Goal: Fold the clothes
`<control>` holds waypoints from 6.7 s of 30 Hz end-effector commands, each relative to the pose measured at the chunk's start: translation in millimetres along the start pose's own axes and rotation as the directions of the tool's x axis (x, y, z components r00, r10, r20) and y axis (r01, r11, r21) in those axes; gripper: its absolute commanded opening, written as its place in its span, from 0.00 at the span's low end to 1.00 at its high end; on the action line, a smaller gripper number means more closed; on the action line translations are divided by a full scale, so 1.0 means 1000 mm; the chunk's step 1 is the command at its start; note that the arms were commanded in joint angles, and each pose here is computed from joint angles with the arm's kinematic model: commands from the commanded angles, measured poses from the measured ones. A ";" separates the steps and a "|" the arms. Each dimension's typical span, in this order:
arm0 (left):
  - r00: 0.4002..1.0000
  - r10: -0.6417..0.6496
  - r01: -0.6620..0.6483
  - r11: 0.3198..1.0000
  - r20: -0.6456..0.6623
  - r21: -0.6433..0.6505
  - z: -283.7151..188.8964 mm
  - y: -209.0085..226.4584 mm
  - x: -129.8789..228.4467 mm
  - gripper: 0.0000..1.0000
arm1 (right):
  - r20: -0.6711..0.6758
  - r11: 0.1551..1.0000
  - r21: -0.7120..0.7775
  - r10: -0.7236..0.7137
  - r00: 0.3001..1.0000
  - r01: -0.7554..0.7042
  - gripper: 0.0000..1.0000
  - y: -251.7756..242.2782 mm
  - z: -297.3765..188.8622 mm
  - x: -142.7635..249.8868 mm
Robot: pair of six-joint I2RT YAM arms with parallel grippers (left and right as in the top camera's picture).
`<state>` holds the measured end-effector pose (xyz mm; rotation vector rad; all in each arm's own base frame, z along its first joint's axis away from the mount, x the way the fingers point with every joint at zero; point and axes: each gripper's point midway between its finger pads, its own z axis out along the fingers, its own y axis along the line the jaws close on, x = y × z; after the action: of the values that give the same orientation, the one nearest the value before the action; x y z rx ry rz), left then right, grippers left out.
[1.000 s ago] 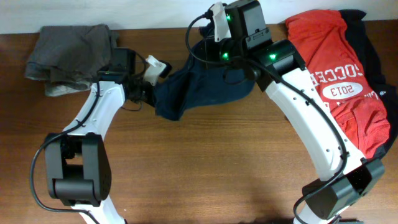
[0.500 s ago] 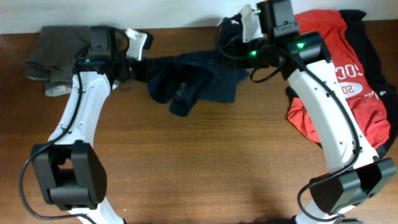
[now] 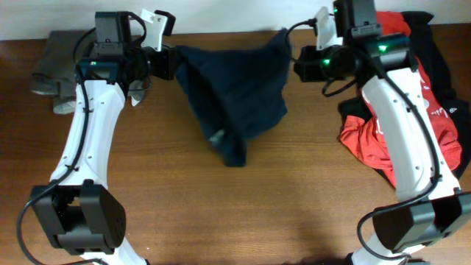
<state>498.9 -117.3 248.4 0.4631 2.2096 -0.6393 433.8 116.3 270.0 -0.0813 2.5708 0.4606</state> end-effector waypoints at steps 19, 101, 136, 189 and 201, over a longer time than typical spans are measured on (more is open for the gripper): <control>0.990 0.033 0.017 0.935 0.134 -0.353 -0.023 0.047 -0.043 0.01 | -0.336 0.984 -0.154 -0.139 0.932 0.091 0.53 0.085 0.114 0.120; 0.844 0.134 0.218 0.800 0.520 -0.559 -0.257 0.039 -0.110 0.01 | 0.401 0.961 0.241 0.029 0.916 -0.136 0.04 -0.057 -0.207 -0.050; 0.896 0.086 0.202 0.794 0.435 -0.573 -0.296 -0.011 -0.061 0.01 | 0.369 0.955 0.288 -0.035 0.929 -0.078 0.04 -0.046 -0.261 0.003; 0.980 -0.196 0.194 0.875 0.042 -0.444 0.074 0.127 0.056 0.26 | 0.062 0.981 0.156 0.104 0.993 -0.112 0.22 -0.156 0.104 -0.032; 0.972 -0.058 0.152 0.893 0.226 -0.423 0.056 0.110 -0.042 0.99 | 0.252 0.998 0.054 0.003 0.968 -0.017 0.99 -0.117 0.083 -0.094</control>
<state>609.1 -67.0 180.4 0.0453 2.1386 -0.2280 576.3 25.0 175.0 0.0337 2.3865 0.3536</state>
